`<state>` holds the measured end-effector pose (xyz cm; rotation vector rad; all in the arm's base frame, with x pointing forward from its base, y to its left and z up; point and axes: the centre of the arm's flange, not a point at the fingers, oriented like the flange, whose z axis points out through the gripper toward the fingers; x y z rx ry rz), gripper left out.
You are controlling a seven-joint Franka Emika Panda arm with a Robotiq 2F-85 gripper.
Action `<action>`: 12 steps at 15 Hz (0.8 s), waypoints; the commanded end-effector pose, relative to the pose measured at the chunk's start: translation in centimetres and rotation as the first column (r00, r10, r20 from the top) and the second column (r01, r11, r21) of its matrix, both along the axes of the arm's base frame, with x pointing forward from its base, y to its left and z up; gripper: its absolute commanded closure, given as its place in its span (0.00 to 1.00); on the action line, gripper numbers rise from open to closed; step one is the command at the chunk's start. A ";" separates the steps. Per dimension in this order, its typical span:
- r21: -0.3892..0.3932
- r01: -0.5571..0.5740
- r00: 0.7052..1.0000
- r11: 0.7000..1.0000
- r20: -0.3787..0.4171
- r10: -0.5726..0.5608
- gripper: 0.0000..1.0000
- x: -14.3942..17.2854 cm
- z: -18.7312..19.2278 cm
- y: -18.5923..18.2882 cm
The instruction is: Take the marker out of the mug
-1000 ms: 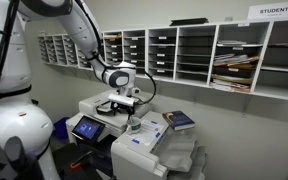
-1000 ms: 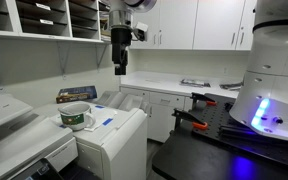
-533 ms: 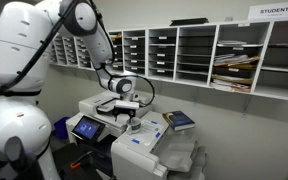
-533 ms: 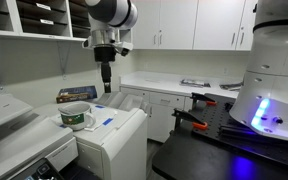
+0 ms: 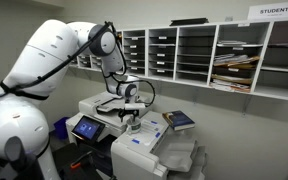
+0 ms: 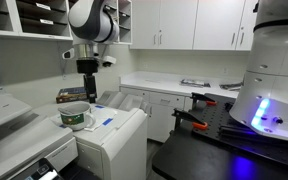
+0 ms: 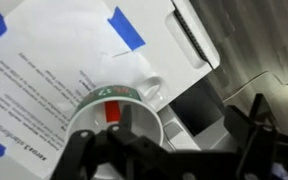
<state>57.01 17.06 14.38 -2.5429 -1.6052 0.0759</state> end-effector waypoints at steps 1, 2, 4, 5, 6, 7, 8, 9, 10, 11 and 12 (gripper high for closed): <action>0.025 -0.078 0.997 0.997 0.012 0.078 0.01 2.2 -1.3 1.9; 0.025 -0.088 0.996 0.996 0.019 0.087 0.04 2.6 -1.7 2.4; 0.029 -0.094 0.995 0.995 0.024 0.093 0.08 3.6 -2.4 3.2; 0.043 -0.091 0.996 0.995 0.019 0.090 0.11 4.1 -2.7 3.3; 0.044 -0.082 0.996 0.996 0.020 0.082 0.14 4.6 -3.0 3.3; 0.046 -0.078 0.997 0.996 0.021 0.077 0.17 5.1 -3.2 3.3; 0.050 -0.072 0.997 0.996 0.021 0.071 0.23 5.5 -3.5 3.3; 0.053 -0.066 0.998 0.996 0.026 0.065 0.22 6.0 -3.6 3.3; 0.056 -0.065 0.998 0.996 0.030 0.064 0.28 6.4 -3.8 3.4; 0.055 -0.062 0.998 0.997 0.029 0.061 0.26 6.8 -4.0 3.4; 0.056 -0.062 0.998 0.996 0.029 0.060 0.29 7.0 -4.2 3.5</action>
